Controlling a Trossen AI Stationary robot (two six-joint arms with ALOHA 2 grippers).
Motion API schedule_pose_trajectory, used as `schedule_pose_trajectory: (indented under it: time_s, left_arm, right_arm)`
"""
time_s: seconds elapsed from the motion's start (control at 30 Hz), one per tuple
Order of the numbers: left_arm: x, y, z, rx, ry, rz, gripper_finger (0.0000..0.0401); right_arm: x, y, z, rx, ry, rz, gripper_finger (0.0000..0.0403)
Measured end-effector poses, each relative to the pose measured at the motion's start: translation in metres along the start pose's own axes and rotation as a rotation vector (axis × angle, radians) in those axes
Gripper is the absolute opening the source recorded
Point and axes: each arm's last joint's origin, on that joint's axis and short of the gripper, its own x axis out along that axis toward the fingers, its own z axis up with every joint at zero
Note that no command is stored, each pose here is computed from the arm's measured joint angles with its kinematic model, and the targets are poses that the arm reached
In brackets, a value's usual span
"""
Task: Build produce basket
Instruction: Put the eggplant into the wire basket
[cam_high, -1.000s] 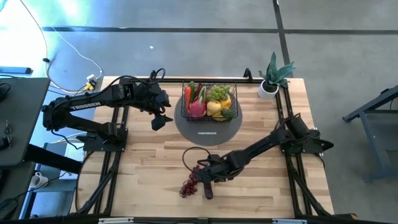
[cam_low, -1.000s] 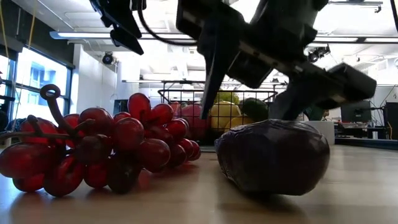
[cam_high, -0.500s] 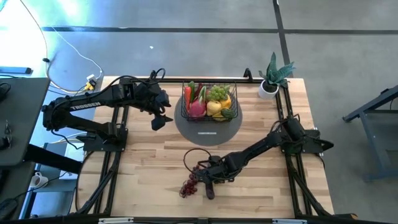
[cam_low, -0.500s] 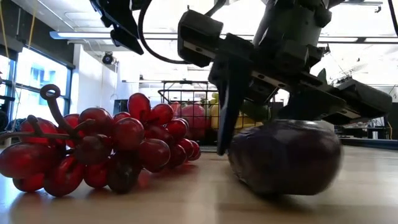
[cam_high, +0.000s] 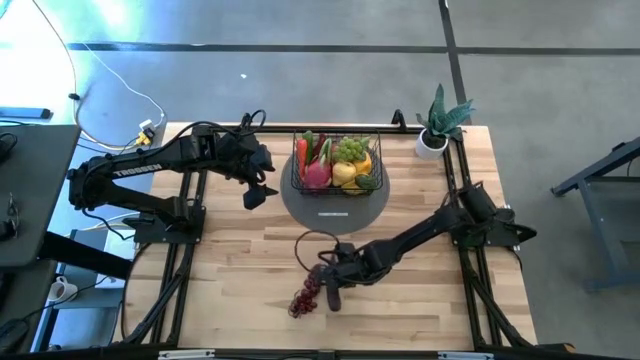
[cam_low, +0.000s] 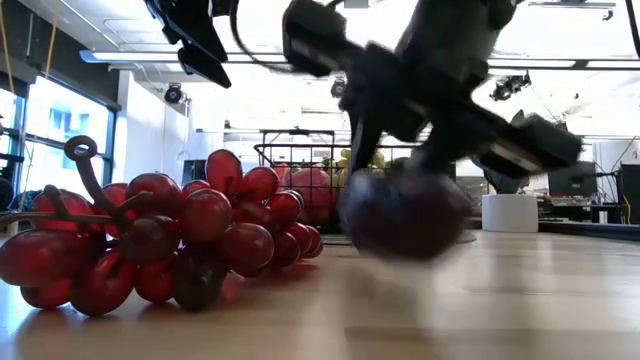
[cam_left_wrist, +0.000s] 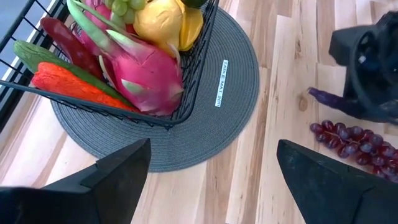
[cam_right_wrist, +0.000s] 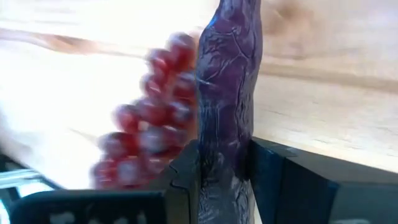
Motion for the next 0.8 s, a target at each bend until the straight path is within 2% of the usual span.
schedule_pose_trajectory:
  time_s: [0.3, 0.8]
  left_arm:
    - [0.0, 0.0, 0.0, 0.001, -0.002, -0.002, 0.0339]
    - [0.0, 0.0, 0.001, 0.008, -0.005, -0.002, 0.0339]
  right_arm:
    - [-0.036, 0.019, 0.03, -0.078, -0.147, 0.109, 0.0076]
    - [-0.102, 0.05, 0.131, -0.298, -0.386, 0.256, 0.0077]
